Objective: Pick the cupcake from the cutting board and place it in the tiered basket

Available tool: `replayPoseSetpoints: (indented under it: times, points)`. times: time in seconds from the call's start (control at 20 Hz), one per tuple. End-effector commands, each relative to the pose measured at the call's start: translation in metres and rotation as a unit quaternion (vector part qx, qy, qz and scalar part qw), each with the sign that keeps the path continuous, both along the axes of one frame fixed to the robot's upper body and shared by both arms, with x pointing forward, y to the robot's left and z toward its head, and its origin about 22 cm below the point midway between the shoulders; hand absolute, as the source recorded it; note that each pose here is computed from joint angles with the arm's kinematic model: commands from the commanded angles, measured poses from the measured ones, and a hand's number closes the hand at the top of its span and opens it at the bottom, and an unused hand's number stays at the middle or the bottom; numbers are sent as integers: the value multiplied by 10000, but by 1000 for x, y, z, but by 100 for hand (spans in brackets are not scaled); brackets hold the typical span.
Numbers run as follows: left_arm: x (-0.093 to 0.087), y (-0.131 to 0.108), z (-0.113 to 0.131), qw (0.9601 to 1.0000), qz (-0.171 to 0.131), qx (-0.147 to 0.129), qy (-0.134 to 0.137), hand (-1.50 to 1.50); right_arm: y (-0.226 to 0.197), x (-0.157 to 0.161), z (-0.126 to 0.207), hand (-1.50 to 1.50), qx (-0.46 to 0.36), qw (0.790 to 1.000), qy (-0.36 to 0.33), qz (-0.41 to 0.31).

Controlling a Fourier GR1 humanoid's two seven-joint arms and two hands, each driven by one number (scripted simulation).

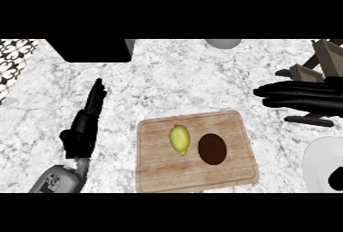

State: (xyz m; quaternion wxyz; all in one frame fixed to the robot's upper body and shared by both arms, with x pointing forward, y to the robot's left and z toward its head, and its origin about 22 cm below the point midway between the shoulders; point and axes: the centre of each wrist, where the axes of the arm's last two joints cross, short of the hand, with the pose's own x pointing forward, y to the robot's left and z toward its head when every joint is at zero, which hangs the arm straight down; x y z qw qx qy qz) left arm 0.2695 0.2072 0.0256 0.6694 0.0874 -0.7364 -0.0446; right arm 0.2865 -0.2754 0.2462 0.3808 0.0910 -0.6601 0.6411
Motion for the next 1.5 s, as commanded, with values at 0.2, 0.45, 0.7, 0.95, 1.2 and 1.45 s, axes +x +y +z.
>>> replayPoseSetpoints:
  times: [0.2, 0.45, 0.7, 0.95, 1.2, 1.45]
  points:
    - [1, 5, 10, 10000, -26, 84, 18, 0, 40, -37, -28, -150, -600, 9972, -343, 270]
    - [4, -15, -2, 10000, -1, 1, -59, 0, 39, -26, -19, -150, -1064, 9932, -385, 274]
    - [2, -7, 13, 9999, -37, 109, -38, 0, 47, -29, -41, -150, -1578, 9868, -342, 91]
    - [5, -13, -6, 10000, -70, 47, 1, 0, 49, -33, -44, -150, -1720, 9841, -439, 2]
    - [13, 7, 30, 9998, -147, -85, 74, 0, 54, -28, -51, -150, -1851, 9794, -795, -101]
    - [-3, -11, 13, 10000, -15, 45, -74, 0, 44, -18, -58, -150, -2088, 9728, -996, -145]
